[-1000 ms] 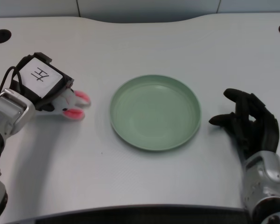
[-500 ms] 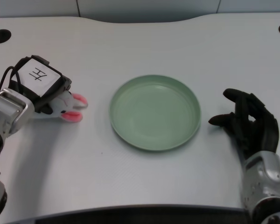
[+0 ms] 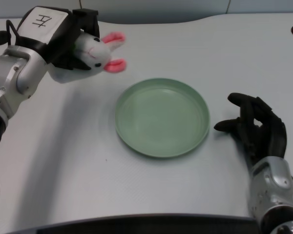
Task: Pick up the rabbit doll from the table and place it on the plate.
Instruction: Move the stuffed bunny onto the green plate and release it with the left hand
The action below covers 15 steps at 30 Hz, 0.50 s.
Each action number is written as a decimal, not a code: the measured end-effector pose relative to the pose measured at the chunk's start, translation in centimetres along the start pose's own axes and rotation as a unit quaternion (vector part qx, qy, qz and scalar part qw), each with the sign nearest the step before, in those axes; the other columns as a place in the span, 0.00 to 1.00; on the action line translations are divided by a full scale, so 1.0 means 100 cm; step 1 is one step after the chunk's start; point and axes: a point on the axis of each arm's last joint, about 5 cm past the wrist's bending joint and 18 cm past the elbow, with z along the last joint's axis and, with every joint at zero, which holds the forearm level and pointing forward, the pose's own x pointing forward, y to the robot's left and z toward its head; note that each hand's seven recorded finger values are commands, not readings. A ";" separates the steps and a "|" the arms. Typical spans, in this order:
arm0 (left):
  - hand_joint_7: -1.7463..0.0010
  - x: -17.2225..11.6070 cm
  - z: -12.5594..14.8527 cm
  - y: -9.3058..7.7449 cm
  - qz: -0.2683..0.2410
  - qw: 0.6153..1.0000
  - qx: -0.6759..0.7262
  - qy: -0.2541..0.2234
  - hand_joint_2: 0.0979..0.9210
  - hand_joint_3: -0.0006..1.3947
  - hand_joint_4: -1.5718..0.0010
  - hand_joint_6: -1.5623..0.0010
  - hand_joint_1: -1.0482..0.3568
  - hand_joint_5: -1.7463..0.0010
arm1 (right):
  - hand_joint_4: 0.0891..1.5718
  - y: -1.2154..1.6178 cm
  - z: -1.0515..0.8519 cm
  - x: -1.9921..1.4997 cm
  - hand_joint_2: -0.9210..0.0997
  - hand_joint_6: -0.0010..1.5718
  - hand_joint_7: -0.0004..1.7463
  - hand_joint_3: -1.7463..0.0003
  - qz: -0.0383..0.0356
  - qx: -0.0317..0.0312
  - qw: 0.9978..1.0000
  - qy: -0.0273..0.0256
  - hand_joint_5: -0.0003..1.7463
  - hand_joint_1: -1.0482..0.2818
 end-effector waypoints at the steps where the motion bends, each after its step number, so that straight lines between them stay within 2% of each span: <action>1: 0.00 0.000 0.000 0.000 -0.001 1.000 0.000 0.000 0.91 0.02 0.46 0.60 0.69 0.00 | 0.54 0.0000 0.0001 0.0001 0.00 0.50 0.51 0.78 -0.001 0.000 1.000 0.000 0.71 0.47; 9: 0.00 0.003 0.007 -0.001 -0.010 1.000 -0.007 -0.012 0.89 0.01 0.46 0.61 0.67 0.00 | 0.54 0.0000 0.0002 0.0001 0.00 0.50 0.52 0.78 -0.003 0.000 1.000 0.000 0.72 0.47; 11: 0.08 0.005 0.012 -0.004 -0.011 1.000 -0.014 -0.019 0.89 0.01 0.46 0.59 0.67 0.00 | 0.55 -0.0001 0.0003 0.0002 0.00 0.51 0.52 0.78 -0.004 0.002 1.000 -0.001 0.72 0.47; 13: 0.38 0.007 0.017 -0.006 -0.012 0.999 -0.020 -0.027 0.89 0.00 0.48 0.48 0.64 0.00 | 0.55 -0.0002 0.0005 0.0005 0.00 0.51 0.51 0.79 -0.003 0.005 1.000 0.000 0.72 0.47; 14: 0.41 0.008 0.020 -0.008 -0.012 0.999 -0.024 -0.029 0.90 0.01 0.48 0.46 0.64 0.00 | 0.55 -0.0002 0.0007 0.0008 0.00 0.51 0.51 0.80 -0.003 0.006 1.000 0.001 0.72 0.47; 15: 0.38 0.010 0.023 -0.009 -0.013 0.999 -0.027 -0.030 0.91 0.01 0.48 0.46 0.63 0.00 | 0.55 -0.0003 0.0009 0.0009 0.00 0.51 0.51 0.80 -0.004 0.007 1.000 0.001 0.71 0.47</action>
